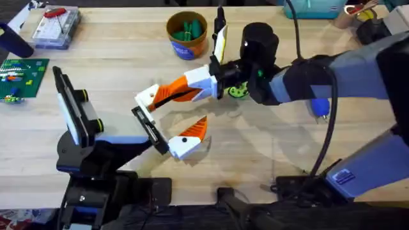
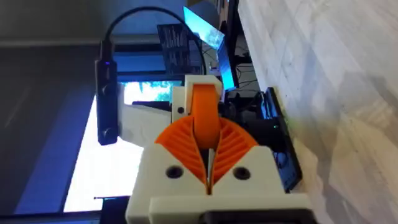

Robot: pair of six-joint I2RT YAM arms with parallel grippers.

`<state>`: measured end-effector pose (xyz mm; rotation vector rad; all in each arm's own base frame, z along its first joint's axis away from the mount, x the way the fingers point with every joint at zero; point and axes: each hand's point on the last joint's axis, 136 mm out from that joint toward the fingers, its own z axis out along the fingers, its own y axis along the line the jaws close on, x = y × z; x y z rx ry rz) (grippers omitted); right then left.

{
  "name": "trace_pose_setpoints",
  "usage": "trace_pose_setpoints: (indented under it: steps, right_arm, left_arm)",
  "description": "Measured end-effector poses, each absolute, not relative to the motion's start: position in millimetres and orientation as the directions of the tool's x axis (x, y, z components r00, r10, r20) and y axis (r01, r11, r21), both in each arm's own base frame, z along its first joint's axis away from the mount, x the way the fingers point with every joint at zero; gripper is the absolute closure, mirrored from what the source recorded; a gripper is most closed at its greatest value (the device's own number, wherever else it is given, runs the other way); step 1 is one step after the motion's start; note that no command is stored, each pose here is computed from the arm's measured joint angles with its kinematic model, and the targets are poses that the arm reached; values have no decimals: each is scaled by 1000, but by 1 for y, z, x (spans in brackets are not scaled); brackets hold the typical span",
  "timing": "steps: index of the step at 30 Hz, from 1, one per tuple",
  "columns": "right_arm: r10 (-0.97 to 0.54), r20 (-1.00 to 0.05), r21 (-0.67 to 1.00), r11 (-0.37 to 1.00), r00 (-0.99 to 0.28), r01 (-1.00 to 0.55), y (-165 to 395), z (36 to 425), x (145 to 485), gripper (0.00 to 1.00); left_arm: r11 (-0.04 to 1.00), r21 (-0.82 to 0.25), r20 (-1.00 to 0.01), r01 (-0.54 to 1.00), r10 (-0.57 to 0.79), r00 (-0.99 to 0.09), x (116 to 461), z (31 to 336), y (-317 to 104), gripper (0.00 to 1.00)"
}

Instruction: Pick up the gripper from the table and insert it into the empty holder that is missing its gripper. Then pick up a screw, insert it into the mounting hole, and use the screwdriver to tighten it. Finally, clean up the table by picking up the vegetable and placing it into the bucket.

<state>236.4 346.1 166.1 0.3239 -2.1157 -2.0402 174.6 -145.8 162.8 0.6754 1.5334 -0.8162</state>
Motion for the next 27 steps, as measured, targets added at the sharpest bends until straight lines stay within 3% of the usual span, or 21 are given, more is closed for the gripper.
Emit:
trace_pose_setpoints:
  steps: [6, 27]
  right_arm:
    - [-263, 21, 999, 50, -965, 8, 348, 165, 238, 994]
    - [-180, 17, 998, 61, -983, 6, 350, 166, 236, 994]
  left_arm:
    - [592, -120, -992, 797, -38, -122, 176, 163, -145, 14]
    - [613, -124, -991, 781, -44, -123, 180, 163, -142, 14]
